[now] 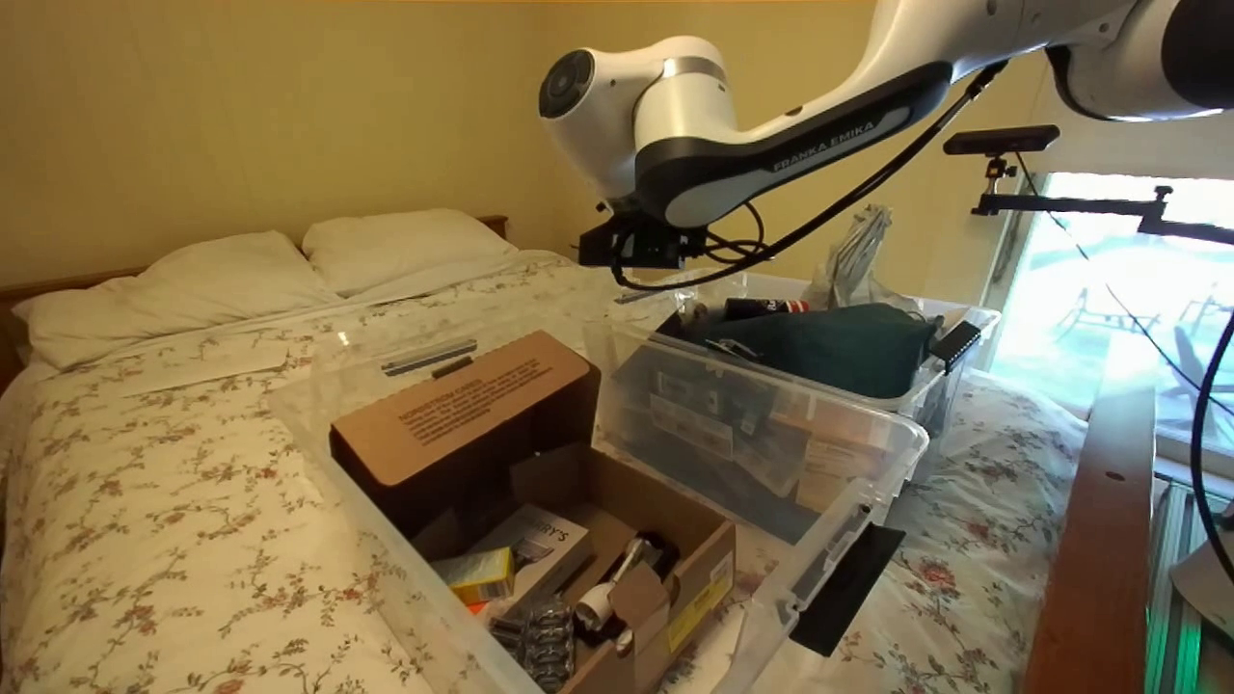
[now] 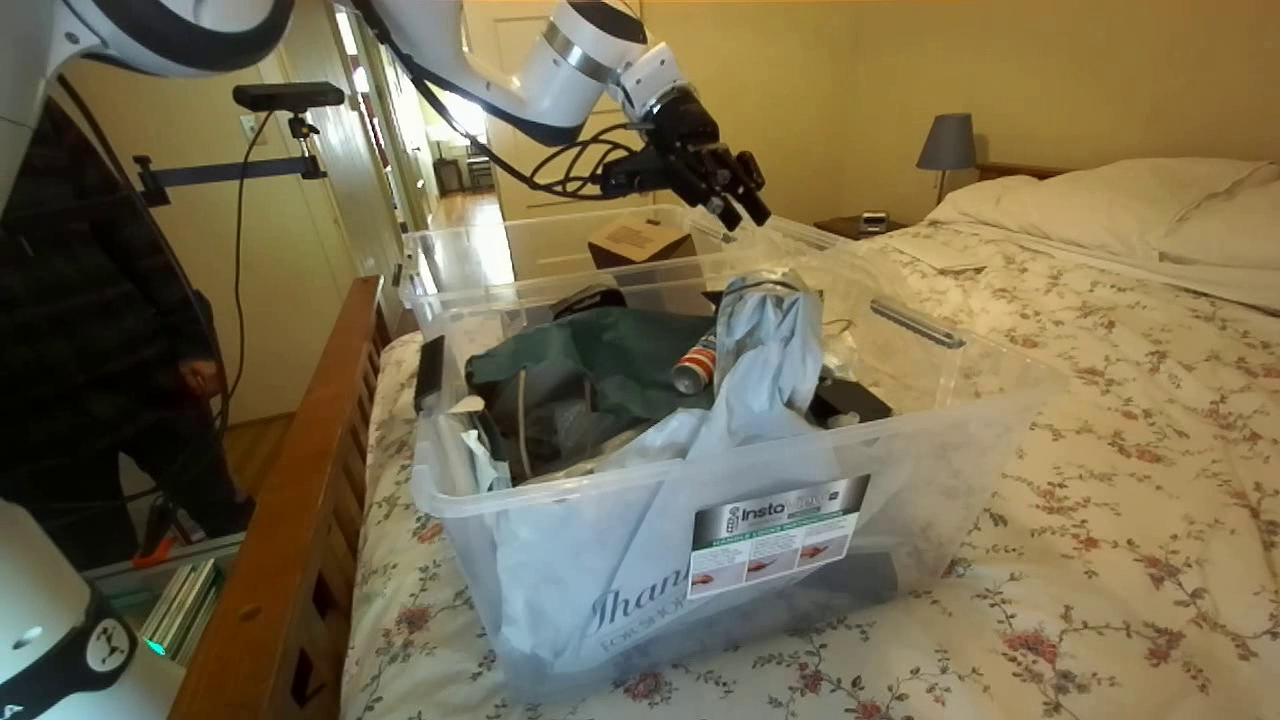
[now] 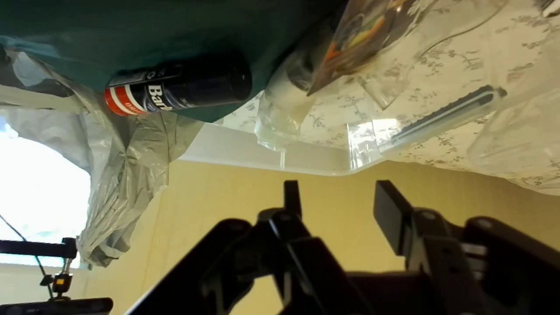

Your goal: Remove the clear cup from the brown box and put it in the container on the right.

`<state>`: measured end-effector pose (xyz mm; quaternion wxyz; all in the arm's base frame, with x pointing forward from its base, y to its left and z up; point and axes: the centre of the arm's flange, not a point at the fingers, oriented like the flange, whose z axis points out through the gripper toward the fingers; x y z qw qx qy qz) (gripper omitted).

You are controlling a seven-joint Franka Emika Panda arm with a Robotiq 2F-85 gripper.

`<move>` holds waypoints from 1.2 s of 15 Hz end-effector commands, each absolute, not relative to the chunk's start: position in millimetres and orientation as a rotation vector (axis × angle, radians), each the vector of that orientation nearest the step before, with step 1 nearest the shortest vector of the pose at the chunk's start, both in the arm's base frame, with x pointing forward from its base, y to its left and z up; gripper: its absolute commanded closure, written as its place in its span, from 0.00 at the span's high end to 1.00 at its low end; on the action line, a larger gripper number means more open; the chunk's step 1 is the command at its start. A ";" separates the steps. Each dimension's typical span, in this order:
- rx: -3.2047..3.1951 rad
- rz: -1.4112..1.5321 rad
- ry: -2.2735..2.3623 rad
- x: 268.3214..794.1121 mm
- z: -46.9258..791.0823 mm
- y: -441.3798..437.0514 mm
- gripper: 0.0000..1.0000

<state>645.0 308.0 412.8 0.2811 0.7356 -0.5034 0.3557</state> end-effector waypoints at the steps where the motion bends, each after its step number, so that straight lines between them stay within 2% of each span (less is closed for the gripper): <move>1: 1.954 0.987 -1.407 635.8 440.0 320.6 0.79; 4: 2.196 0.878 -1.328 609.2 454.5 342.6 0.99; 13: 2.655 0.707 -0.889 526.5 476.5 392.5 1.00; 14: 2.575 0.754 -0.988 550.4 479.2 411.1 1.00; 18: 2.618 0.742 -0.910 538.8 477.3 409.4 1.00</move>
